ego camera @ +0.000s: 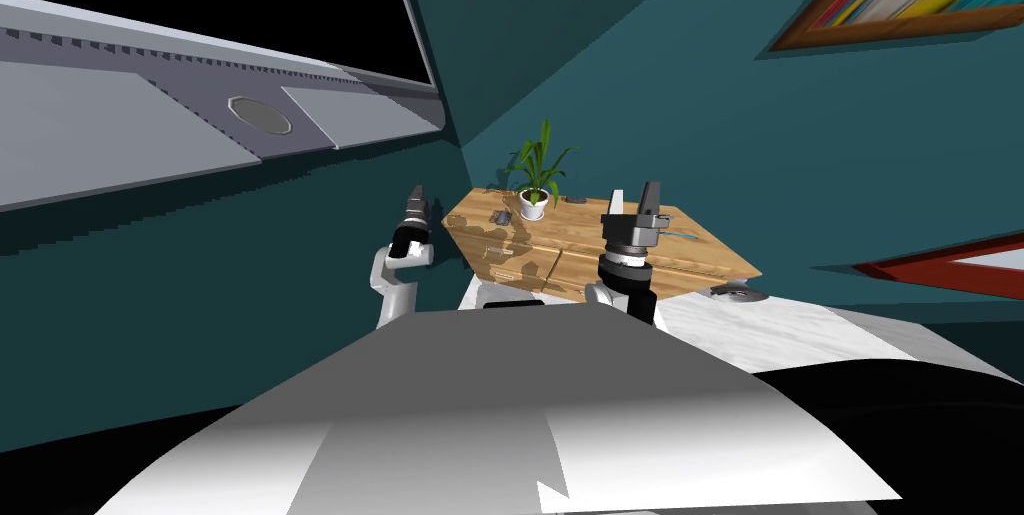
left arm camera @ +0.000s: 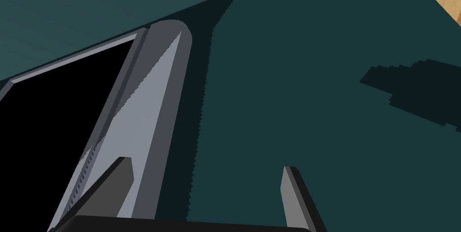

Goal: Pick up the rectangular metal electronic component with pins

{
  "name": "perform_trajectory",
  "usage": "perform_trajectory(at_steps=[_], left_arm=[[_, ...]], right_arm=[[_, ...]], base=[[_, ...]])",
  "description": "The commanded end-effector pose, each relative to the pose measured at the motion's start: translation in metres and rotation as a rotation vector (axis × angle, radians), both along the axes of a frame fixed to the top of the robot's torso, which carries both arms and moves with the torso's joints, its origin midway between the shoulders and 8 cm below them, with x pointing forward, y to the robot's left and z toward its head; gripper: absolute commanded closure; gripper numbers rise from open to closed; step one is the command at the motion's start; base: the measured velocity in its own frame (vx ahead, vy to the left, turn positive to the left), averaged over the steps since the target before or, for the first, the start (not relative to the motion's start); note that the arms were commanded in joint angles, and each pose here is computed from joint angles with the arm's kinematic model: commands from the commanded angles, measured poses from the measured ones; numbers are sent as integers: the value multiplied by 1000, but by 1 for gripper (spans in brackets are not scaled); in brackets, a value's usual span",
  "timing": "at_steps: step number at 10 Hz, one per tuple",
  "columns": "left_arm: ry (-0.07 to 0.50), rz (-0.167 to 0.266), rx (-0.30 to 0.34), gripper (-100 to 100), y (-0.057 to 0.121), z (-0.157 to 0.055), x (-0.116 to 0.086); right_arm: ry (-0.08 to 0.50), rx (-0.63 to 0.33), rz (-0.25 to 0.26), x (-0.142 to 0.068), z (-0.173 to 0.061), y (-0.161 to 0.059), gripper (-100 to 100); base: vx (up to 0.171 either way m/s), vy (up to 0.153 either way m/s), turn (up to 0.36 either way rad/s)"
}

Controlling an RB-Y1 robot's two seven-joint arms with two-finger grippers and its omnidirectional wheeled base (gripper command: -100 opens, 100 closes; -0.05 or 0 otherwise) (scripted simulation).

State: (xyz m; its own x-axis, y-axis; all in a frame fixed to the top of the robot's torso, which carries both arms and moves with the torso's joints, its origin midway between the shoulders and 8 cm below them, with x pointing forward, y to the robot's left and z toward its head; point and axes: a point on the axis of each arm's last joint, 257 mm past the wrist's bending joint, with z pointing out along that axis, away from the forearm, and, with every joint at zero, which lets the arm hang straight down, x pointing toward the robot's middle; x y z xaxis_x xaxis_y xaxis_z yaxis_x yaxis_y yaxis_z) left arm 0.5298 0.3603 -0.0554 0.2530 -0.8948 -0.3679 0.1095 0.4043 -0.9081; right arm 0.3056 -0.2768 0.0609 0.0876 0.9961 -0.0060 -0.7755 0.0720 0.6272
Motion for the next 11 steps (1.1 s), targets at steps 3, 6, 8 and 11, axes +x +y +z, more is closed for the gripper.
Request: perform_trajectory(at_steps=[3, 6, 8, 11], left_arm=[[68, 44, -22, -100, 17, -13, 14], [140, 110, -59, -100, 46, -24, 33], [179, 122, -74, -100, 48, -32, 35], [241, 162, -109, -100, 63, -45, 43]], right_arm=[[0, 0, 0, 0, 0, 0, 0], [0, 0, 0, 0, 0, 0, 0], [0, 0, 0, 0, 0, 0, 0], [0, 0, 0, 0, 0, 0, 0]], base=[[-10, -11, -2], [-10, -17, -10], [-4, -12, -6], [-4, -11, -12]])
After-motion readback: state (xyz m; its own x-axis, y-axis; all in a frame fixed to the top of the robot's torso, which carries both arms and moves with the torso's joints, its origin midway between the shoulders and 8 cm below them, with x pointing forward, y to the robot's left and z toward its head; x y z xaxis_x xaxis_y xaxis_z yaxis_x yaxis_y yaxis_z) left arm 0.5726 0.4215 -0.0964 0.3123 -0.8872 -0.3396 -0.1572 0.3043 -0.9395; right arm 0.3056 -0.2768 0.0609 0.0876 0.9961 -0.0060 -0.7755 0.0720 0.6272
